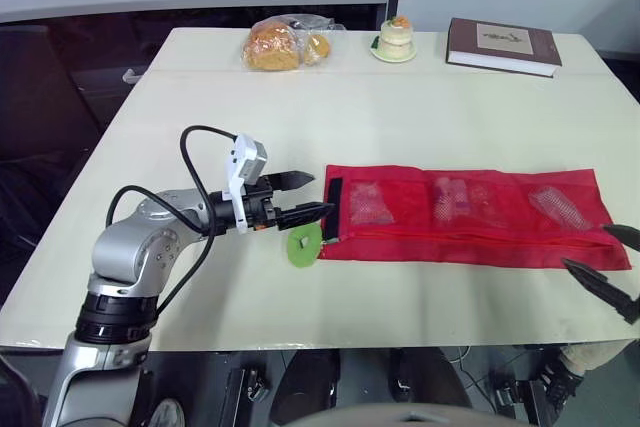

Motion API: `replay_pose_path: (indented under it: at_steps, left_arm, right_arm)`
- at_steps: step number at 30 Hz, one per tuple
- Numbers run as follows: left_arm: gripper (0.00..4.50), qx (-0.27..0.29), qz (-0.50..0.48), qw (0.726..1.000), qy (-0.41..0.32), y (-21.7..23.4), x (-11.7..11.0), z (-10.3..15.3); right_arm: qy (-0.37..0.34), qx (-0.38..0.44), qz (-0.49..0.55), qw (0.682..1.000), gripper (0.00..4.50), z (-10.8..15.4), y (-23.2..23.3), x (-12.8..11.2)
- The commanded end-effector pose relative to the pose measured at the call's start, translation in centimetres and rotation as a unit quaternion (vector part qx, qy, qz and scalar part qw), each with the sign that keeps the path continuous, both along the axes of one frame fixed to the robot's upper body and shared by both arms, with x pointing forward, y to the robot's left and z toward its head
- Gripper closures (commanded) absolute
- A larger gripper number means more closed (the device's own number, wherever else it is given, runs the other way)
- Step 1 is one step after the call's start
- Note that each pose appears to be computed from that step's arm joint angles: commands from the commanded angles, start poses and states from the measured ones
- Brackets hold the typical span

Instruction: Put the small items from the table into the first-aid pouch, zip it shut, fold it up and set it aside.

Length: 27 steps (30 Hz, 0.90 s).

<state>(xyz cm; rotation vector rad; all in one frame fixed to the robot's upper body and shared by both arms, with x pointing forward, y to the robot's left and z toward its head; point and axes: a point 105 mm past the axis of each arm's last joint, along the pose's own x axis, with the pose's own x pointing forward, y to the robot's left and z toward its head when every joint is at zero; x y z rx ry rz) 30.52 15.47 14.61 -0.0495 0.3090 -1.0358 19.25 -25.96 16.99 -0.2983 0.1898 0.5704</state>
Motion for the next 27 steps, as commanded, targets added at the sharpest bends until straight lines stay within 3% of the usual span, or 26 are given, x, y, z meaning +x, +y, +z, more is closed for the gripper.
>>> replay_pose_path:
  at_steps: [1, 9, 16, 21, 27]
  left_arm:
    - [0.0, 0.018, 0.031, 0.999, 0.013, 0.9, 1.0, -0.5]
    - [0.0, -0.021, 0.044, 0.989, 0.14, -0.6, 1.5, -3.0]
    - [0.0, -0.014, 0.047, 0.974, 0.222, -2.5, 1.7, -5.0]
    - [0.0, -0.03, 0.013, 0.967, 0.251, -3.9, 0.8, -4.8]
    - [0.0, -0.097, -0.03, 0.95, 0.297, -5.1, -0.3, -3.2]
  right_arm:
    - [-0.029, 0.031, 0.046, 0.998, 0.04, 1.6, 2.7, -0.1]
    - [-0.034, 0.081, 0.133, 0.987, 0.04, 2.3, 7.9, -0.9]
    - [-0.046, 0.081, 0.13, 0.987, 0.04, 2.2, 8.1, -0.7]
    - [-0.052, 0.089, 0.139, 0.985, 0.04, 2.1, 8.3, -1.1]
    - [-0.064, 0.105, 0.159, 0.98, 0.04, 2.4, 9.0, -1.5]
